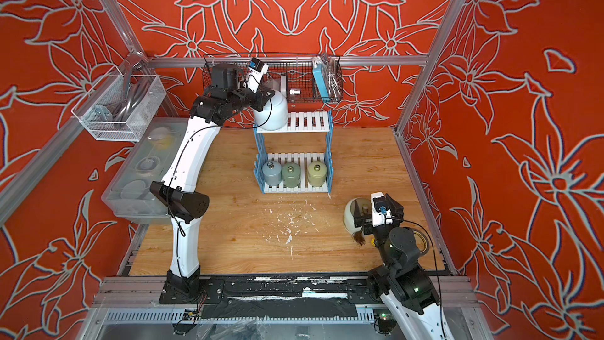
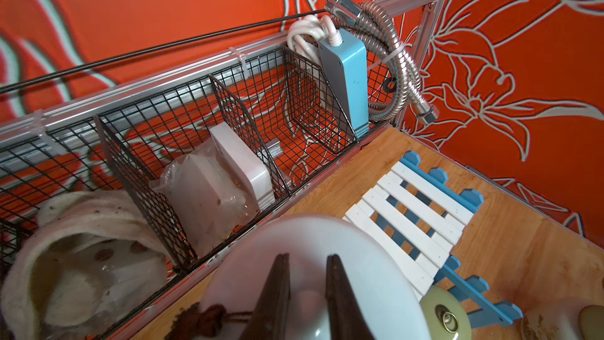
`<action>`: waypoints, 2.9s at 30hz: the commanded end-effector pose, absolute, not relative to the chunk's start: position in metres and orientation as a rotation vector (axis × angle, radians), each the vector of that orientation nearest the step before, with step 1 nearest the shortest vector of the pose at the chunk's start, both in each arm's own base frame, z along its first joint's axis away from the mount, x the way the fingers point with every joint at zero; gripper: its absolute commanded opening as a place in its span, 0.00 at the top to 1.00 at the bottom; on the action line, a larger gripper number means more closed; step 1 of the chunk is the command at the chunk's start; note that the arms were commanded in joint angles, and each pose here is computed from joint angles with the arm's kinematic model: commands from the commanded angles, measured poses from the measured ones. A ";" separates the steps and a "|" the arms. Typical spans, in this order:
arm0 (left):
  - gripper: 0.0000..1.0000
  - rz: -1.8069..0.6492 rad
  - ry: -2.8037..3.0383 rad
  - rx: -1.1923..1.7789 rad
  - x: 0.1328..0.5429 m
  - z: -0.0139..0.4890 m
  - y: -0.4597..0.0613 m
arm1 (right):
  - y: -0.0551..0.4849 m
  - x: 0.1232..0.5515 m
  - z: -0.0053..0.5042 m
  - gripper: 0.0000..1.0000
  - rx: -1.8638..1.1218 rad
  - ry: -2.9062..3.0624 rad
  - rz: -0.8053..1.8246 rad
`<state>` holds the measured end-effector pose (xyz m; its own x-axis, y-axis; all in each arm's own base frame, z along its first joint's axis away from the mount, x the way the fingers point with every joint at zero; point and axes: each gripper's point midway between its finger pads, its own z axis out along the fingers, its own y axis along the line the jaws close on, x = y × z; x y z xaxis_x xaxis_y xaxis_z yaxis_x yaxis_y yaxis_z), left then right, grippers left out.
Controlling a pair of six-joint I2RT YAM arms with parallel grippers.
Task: Remove the tea canisters from the shelf
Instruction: Pick up the tea canister from the shelf, then place the tea canister at the center of the board.
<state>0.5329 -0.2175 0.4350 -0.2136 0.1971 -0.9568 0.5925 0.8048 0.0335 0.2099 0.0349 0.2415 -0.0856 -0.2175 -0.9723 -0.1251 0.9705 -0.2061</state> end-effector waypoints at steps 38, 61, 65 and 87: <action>1.00 -0.646 1.269 0.962 0.289 0.514 -0.256 | 0.032 0.208 0.249 0.01 -0.243 1.622 -0.077; 1.00 -0.924 1.199 1.160 0.256 0.382 -0.329 | 0.030 0.208 0.249 0.01 -0.232 1.617 -0.085; 1.00 -0.932 1.181 1.173 0.254 0.357 -0.342 | 0.029 0.209 0.249 0.00 -0.227 1.619 -0.090; 1.00 -0.872 1.326 1.199 0.273 0.247 -0.410 | 0.024 0.206 0.254 0.01 -0.200 1.594 -0.100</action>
<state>0.2666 -0.3945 0.1859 -0.0609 0.3359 -0.9399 0.9763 0.2161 0.0140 0.2052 0.0272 0.2527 -0.0330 -0.1924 -0.9808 -0.0873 0.9781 -0.1889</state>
